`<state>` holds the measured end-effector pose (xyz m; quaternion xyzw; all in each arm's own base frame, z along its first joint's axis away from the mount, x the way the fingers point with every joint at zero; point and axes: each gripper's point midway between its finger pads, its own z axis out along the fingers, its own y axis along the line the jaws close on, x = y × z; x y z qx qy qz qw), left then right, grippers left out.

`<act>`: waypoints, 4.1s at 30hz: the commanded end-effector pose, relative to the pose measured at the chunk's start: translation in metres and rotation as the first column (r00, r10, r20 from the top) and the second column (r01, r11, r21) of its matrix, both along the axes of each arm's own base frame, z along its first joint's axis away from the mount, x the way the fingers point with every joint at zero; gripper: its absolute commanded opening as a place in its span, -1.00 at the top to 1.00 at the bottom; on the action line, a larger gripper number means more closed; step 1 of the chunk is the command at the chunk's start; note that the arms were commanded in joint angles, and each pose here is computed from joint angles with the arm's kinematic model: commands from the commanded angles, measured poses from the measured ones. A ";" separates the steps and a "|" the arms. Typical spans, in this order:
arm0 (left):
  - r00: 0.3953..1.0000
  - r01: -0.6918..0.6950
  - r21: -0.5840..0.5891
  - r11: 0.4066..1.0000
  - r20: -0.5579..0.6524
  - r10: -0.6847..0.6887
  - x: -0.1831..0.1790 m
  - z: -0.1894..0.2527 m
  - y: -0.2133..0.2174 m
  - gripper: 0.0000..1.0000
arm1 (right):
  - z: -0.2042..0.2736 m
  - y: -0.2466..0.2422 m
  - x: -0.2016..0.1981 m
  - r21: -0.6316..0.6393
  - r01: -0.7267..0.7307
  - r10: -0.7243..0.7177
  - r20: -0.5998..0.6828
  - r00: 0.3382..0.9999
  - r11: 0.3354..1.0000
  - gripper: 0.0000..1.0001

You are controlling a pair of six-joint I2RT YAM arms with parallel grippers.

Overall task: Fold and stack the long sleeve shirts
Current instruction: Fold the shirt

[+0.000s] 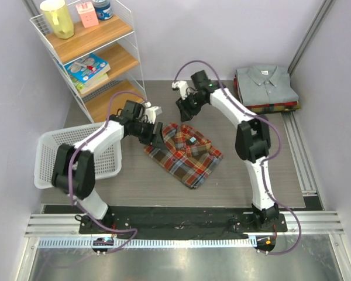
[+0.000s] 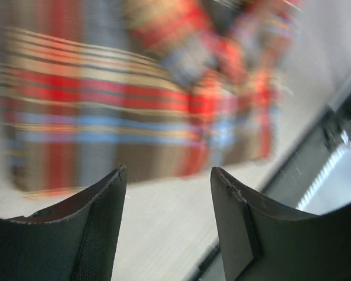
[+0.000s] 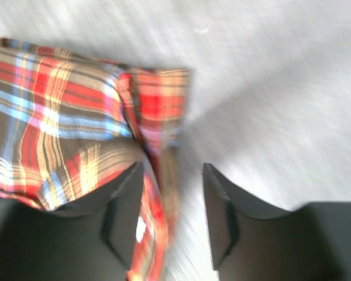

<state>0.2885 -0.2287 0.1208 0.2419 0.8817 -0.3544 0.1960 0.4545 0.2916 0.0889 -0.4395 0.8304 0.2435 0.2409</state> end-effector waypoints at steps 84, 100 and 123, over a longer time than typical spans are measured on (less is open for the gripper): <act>0.992 0.017 -0.095 0.995 -0.126 -0.029 0.019 -0.012 -0.029 1.00 | 0.010 -0.200 -0.179 -0.004 0.551 -0.489 -0.464 0.738 0.835 0.97; 0.982 -0.001 -0.027 1.000 -0.189 -0.004 0.033 -0.055 -0.027 0.72 | -0.021 -0.215 -0.168 -0.107 0.572 -0.545 -0.484 0.685 0.813 0.36; 0.950 -0.048 -0.118 0.992 -0.313 0.008 -0.022 -0.050 -0.011 0.00 | -0.036 -0.203 -0.206 -0.154 0.543 -0.477 -0.706 0.523 0.825 0.29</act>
